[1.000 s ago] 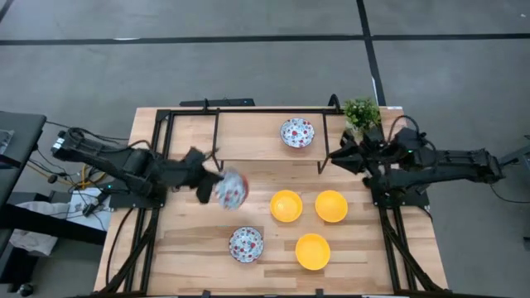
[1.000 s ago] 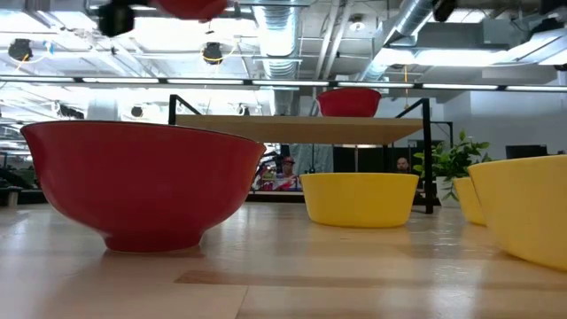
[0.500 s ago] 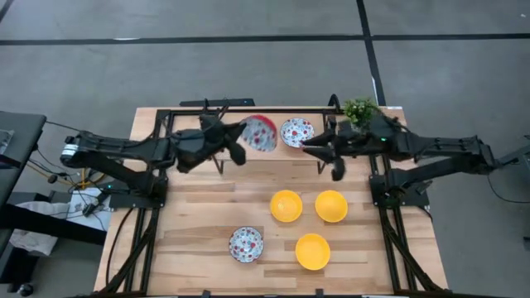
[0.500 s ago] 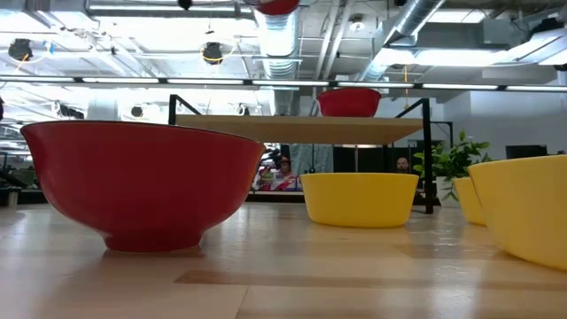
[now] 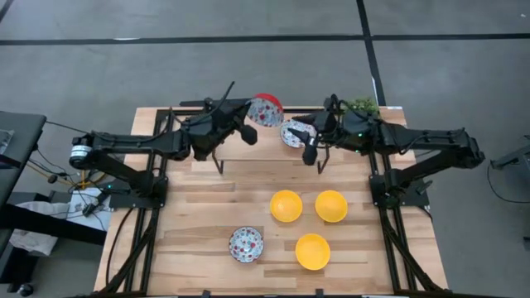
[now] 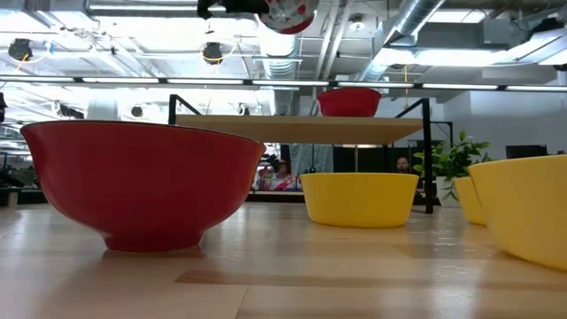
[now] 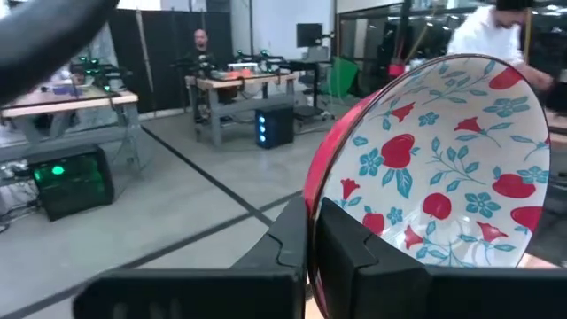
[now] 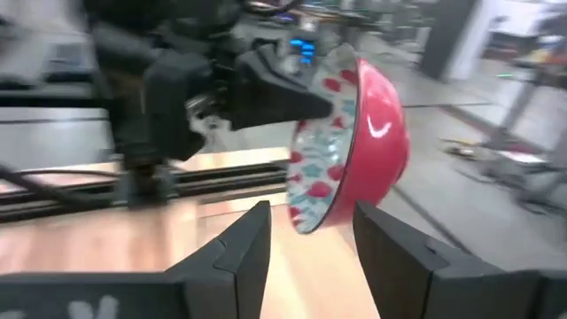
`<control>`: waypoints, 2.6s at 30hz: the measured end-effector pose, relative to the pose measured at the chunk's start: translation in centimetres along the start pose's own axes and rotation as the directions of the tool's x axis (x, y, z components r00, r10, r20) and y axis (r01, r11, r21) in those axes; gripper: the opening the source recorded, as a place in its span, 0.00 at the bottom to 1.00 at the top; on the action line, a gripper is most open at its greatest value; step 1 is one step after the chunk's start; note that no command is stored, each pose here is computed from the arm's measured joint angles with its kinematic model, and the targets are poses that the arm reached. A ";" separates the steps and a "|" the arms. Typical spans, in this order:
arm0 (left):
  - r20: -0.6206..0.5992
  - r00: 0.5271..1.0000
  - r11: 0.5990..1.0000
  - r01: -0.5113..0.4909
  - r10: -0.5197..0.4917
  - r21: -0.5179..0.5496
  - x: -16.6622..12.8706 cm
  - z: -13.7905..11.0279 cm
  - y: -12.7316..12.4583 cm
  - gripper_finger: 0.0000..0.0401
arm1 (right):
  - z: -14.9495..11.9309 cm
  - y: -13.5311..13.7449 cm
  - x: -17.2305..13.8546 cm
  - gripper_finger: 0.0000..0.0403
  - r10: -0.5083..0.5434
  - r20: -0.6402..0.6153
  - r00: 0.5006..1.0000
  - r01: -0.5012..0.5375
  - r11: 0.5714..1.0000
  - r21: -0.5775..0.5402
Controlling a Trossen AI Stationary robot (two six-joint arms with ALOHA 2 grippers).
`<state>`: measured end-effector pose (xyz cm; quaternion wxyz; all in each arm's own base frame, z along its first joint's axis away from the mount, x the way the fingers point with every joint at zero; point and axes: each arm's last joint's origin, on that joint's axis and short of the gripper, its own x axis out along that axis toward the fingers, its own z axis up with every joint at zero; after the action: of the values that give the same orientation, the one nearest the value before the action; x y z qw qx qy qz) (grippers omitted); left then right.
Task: Pick & Place Mini bowls
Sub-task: Stack the left red patterned bowl on the red patterned bowl on the shelf
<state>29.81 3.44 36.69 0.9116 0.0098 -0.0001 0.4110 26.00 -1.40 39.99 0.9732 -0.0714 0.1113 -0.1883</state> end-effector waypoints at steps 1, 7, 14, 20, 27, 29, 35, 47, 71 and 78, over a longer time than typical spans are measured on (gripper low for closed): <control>-0.002 1.000 1.000 -0.006 0.006 0.003 0.1 0.0 0.2 0.02 | 0.1 0.1 0.1 0.39 -0.034 -0.008 0.999 0.034 0.999 -0.009; 0.011 1.000 1.000 -0.019 0.019 0.004 0.6 0.1 0.5 0.02 | 1.1 0.7 1.0 0.40 -0.204 -0.014 0.979 0.204 0.979 -0.012; 0.023 1.000 0.999 -0.021 0.020 0.031 1.0 -0.2 0.2 0.02 | 2.0 1.6 3.1 0.37 -0.271 -0.032 0.962 0.270 0.962 -0.025; 0.030 0.999 0.999 -0.025 0.023 0.047 1.0 -0.1 0.2 0.02 | 2.5 2.3 5.1 0.34 -0.340 -0.064 0.938 0.335 0.939 -0.078; 0.033 0.999 0.999 -0.019 0.018 0.049 0.9 -0.1 0.0 0.02 | 3.2 2.6 5.9 0.32 -0.446 -0.067 0.892 0.436 0.891 -0.127; 0.035 0.999 0.999 -0.017 0.016 0.047 0.9 0.0 0.0 0.02 | 3.1 2.7 6.0 0.32 -0.446 -0.070 0.892 0.434 0.891 -0.132; 0.041 0.999 0.999 -0.006 0.004 0.042 0.9 0.0 0.0 0.02 | 3.2 2.5 6.0 0.26 -0.471 -0.069 0.879 0.460 0.878 -0.130; 0.054 0.999 1.000 0.003 -0.004 0.023 0.8 0.2 0.0 0.02 | 2.9 2.5 6.5 0.02 -0.469 -0.076 0.880 0.457 0.880 -0.130; 0.062 0.997 0.999 0.042 -0.043 0.015 0.6 0.2 -0.3 0.11 | 2.4 2.4 6.8 0.00 -0.501 -0.106 0.859 0.481 0.860 -0.173; 0.074 0.995 0.998 0.062 -0.062 0.005 0.4 0.5 -0.5 0.18 | 2.7 2.4 6.6 0.00 -0.472 -0.125 0.873 0.450 0.877 -0.170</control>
<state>30.48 3.39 37.15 0.9233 0.0261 -0.0333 0.3817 33.47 -1.42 40.87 0.8804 -0.1459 0.1827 -0.4125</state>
